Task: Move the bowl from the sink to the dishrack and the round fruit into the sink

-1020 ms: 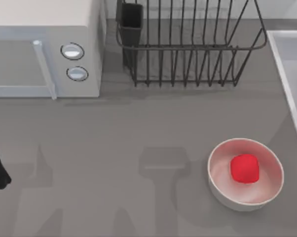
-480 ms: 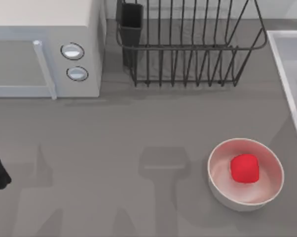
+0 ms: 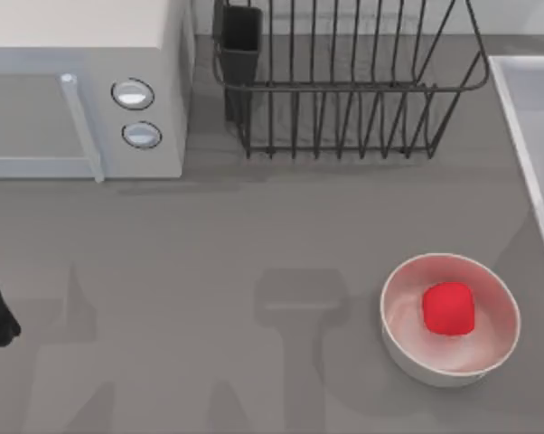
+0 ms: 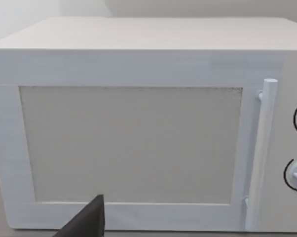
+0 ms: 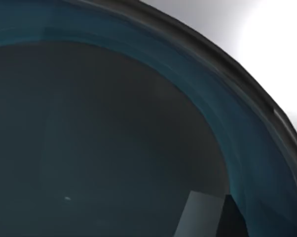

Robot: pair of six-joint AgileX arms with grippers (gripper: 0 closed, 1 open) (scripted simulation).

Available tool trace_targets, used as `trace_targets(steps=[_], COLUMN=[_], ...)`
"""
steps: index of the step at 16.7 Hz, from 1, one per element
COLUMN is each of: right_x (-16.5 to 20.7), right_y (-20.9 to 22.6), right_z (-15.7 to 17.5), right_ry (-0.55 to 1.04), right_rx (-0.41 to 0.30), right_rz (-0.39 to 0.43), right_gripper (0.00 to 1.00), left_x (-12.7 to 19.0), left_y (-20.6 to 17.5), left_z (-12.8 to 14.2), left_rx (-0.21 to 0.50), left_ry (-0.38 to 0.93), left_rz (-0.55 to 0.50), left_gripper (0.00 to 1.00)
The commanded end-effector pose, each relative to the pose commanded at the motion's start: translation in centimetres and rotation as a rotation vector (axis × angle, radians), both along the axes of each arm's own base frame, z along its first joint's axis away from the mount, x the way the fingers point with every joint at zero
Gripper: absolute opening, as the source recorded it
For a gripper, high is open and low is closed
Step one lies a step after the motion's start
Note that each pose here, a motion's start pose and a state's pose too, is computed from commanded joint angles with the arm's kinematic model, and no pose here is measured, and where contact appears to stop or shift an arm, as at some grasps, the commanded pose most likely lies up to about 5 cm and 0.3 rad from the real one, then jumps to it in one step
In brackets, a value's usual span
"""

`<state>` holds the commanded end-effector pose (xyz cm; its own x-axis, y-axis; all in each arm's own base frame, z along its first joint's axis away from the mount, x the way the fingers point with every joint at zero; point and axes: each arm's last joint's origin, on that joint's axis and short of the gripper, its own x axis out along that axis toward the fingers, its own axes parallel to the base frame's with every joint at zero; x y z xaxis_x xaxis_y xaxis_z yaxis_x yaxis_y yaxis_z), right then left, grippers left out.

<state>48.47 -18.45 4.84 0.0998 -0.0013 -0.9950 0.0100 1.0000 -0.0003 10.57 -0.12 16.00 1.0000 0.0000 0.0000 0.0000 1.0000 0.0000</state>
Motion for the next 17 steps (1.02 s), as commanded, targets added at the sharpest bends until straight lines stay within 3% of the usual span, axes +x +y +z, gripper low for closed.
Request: trace_targets(steps=[4,7,12,17], right_x=[0.0,-1.1,-6.9,-17.4], right_y=[0.1,-1.0,-3.8,-3.7], right_z=[0.3,2.7,12.7,23.5], right_ry=[-0.004,-0.004,-0.012,-0.015], right_rx=[-0.001,-0.001,-0.008,-0.013], right_rz=[0.002,-0.007,-0.007,0.006], right_gripper=[0.00,0.00,0.00,0.00], left_x=[0.0,0.0,0.0,0.0], left_y=[0.0,0.0,0.0,0.0], left_z=[0.0,0.0,0.0,0.0], left_rx=[0.000,0.000,0.000,0.000], left_ry=[0.000,0.000,0.000,0.000], left_rz=[0.000,0.000,0.000,0.000], left_gripper=[1.00,1.00,1.00,1.00])
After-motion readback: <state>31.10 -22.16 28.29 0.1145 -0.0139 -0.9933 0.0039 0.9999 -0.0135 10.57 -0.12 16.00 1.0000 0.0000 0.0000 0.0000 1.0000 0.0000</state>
